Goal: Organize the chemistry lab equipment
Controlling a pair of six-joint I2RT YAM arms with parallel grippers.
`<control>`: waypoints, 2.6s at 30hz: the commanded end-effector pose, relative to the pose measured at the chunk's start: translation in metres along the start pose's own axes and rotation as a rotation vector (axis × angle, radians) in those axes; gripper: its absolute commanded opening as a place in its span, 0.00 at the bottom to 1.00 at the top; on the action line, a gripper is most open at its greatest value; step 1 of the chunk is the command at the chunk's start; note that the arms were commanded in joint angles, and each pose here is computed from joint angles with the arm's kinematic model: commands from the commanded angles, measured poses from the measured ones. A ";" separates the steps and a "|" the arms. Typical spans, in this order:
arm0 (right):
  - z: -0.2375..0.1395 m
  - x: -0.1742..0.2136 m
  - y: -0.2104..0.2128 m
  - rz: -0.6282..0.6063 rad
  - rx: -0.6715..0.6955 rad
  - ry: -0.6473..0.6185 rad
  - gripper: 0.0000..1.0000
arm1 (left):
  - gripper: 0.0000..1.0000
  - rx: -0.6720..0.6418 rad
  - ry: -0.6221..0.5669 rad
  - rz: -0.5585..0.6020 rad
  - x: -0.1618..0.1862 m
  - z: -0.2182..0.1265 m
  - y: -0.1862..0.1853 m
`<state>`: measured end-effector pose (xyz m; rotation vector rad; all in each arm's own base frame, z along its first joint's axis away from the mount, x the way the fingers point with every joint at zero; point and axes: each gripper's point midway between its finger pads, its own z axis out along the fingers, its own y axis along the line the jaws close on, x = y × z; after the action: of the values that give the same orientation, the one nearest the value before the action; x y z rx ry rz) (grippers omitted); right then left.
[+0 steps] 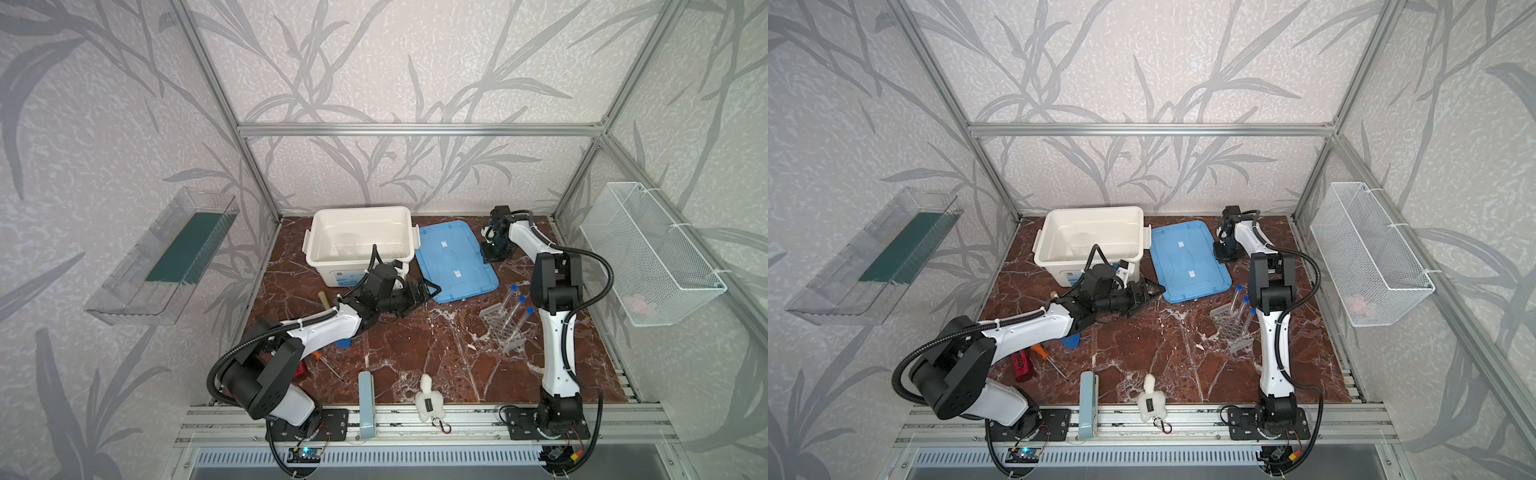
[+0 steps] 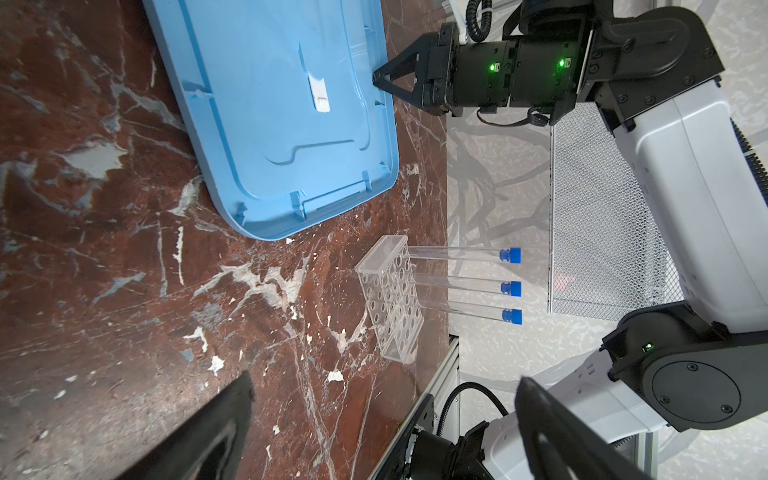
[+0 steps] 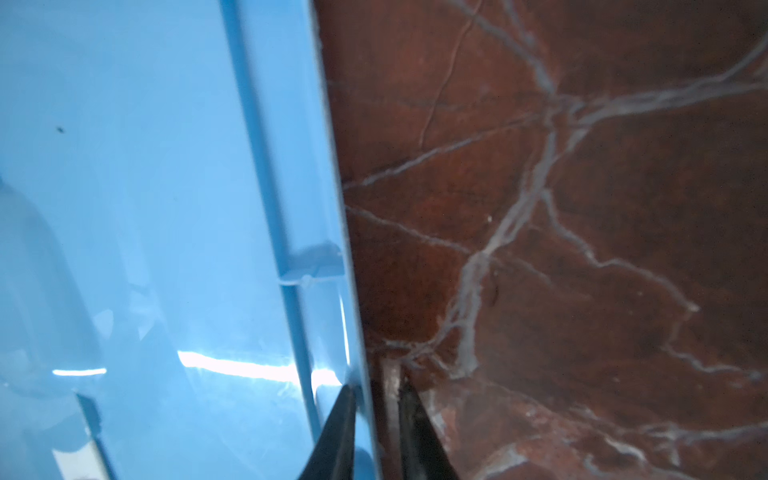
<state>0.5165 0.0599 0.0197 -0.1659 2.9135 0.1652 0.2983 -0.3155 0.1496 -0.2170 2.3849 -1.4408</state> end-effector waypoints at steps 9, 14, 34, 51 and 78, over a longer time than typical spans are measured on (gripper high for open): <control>-0.035 -0.005 0.007 0.003 -0.019 -0.096 0.00 | 0.99 -0.021 -0.038 0.079 -0.002 -0.029 -0.022; -0.086 -0.009 0.011 -0.001 -0.008 -0.206 0.00 | 0.99 -0.045 -0.071 0.096 -0.001 -0.045 -0.021; -0.253 0.028 0.020 0.143 -0.040 -0.659 0.00 | 0.99 0.048 -0.083 0.442 -0.009 -0.102 -0.100; -0.352 0.089 0.069 0.110 -0.295 -0.818 0.00 | 0.99 0.171 -0.222 0.619 -0.039 -0.095 -0.122; -0.320 0.111 0.107 0.168 -0.493 -0.763 0.00 | 0.21 0.173 -0.266 0.702 -0.042 -0.114 -0.146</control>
<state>0.3212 0.1085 0.3044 0.0645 2.1338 0.7455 0.2912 -0.2826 0.3183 0.3786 1.8625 -1.2205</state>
